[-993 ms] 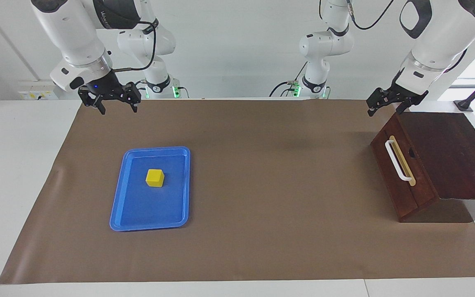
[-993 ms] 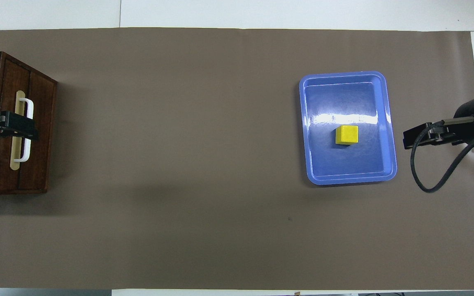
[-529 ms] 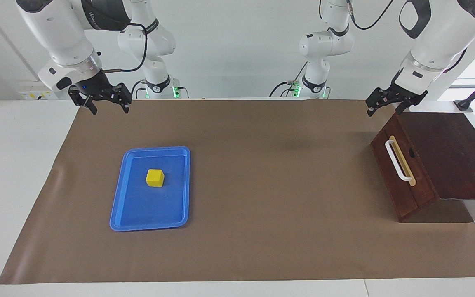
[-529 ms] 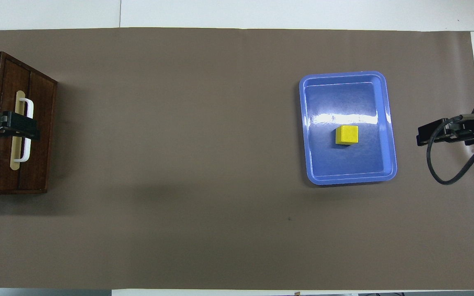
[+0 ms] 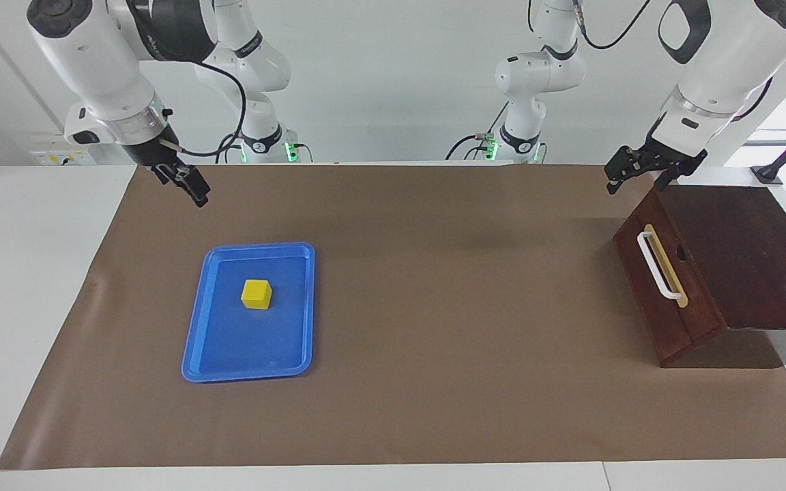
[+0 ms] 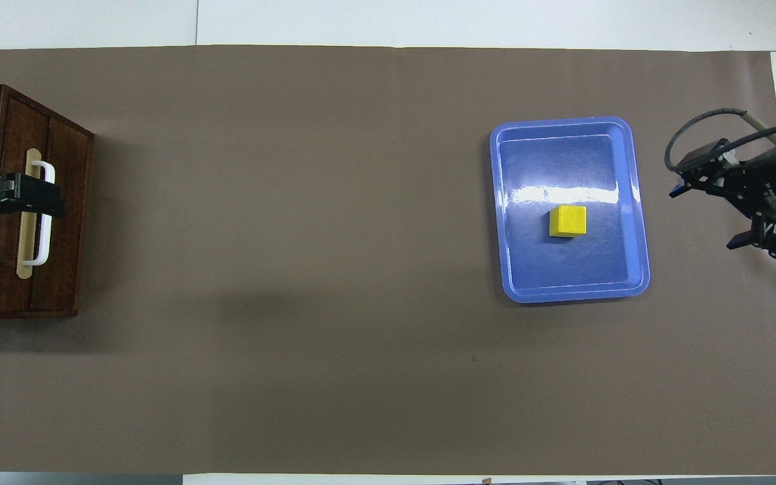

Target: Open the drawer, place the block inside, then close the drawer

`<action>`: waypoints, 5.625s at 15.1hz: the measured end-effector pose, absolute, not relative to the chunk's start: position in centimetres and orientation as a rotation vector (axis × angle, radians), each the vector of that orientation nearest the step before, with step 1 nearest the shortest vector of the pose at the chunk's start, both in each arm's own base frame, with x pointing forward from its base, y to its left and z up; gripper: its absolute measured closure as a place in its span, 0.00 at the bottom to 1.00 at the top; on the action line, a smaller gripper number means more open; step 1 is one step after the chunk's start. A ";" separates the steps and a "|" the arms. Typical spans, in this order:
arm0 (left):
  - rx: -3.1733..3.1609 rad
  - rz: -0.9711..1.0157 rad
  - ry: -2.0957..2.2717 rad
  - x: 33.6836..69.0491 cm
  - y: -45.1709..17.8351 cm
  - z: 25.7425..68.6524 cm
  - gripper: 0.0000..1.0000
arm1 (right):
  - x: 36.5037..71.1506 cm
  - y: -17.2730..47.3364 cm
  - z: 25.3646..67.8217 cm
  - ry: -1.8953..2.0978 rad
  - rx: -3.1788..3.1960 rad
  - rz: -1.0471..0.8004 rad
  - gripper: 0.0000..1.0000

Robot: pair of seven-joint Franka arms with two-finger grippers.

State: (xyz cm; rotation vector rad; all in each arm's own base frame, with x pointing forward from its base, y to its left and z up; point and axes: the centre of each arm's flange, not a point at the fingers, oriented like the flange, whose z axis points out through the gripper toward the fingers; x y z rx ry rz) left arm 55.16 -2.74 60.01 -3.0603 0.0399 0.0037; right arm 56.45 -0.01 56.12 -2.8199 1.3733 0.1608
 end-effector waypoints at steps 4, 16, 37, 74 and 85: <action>-2.953 -0.013 0.088 55.7 -2.4 56.9 0.00 | 58.1 -3.1 53.5 1.706 -2.461 0.292 0.01; -2.750 -0.027 0.213 58.7 -3.3 43.0 0.00 | 59.8 -5.6 42.5 1.885 -1.901 0.598 0.01; -2.740 -0.125 0.192 59.1 -6.9 38.4 0.00 | 57.7 -5.8 27.3 1.809 -1.663 0.747 0.01; -2.837 0.018 -1.222 60.8 -13.7 50.1 0.00 | 56.4 -5.5 25.2 1.773 -1.688 0.680 0.44; -2.758 0.007 -1.458 61.1 -14.2 49.9 0.00 | 60.2 -5.3 30.6 1.680 -1.701 0.638 0.44</action>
